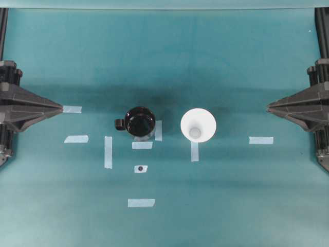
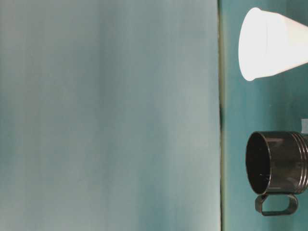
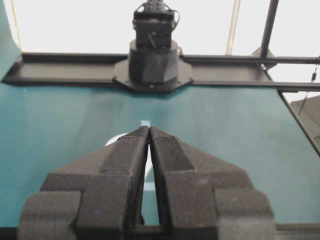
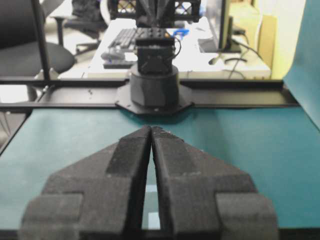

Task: Holding the cup holder with the left arm, the right arm places the cup into the cup holder.
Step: 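Move both grippers forward toward the black holder and white cup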

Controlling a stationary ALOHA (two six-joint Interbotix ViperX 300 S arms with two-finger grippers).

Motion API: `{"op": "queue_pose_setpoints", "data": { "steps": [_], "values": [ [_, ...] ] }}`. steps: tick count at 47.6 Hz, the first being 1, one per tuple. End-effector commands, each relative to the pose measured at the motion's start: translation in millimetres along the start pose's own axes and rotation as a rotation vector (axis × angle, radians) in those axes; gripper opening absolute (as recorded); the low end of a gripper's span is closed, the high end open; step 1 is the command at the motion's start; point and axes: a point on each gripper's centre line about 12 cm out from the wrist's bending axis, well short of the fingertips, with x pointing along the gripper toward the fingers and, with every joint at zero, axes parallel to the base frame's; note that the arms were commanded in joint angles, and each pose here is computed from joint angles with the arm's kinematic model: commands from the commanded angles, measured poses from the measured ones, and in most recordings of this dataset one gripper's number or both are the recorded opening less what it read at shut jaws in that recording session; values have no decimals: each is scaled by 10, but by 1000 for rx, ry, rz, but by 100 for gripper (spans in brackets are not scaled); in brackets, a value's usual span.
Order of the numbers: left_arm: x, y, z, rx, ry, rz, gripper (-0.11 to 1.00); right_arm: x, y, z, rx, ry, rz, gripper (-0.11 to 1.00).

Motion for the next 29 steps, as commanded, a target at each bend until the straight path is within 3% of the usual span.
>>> {"op": "queue_pose_setpoints", "data": {
  "steps": [1,4,7,11,29],
  "values": [
    [117,11,-53,-41,69,6,16,47,-14,80,18,-17,-8,16],
    [174,32,-77,-60,116,18,10,28,-42,105,74,-21,-26,16],
    [221,45,-68,-60,137,24,3,-14,-64,58,142,7,-41,7],
    [251,60,-73,-57,162,30,3,-55,-73,-43,192,91,-53,3],
    [304,138,-280,-32,346,65,3,-35,-186,-208,228,314,-130,2]
  ]
}}
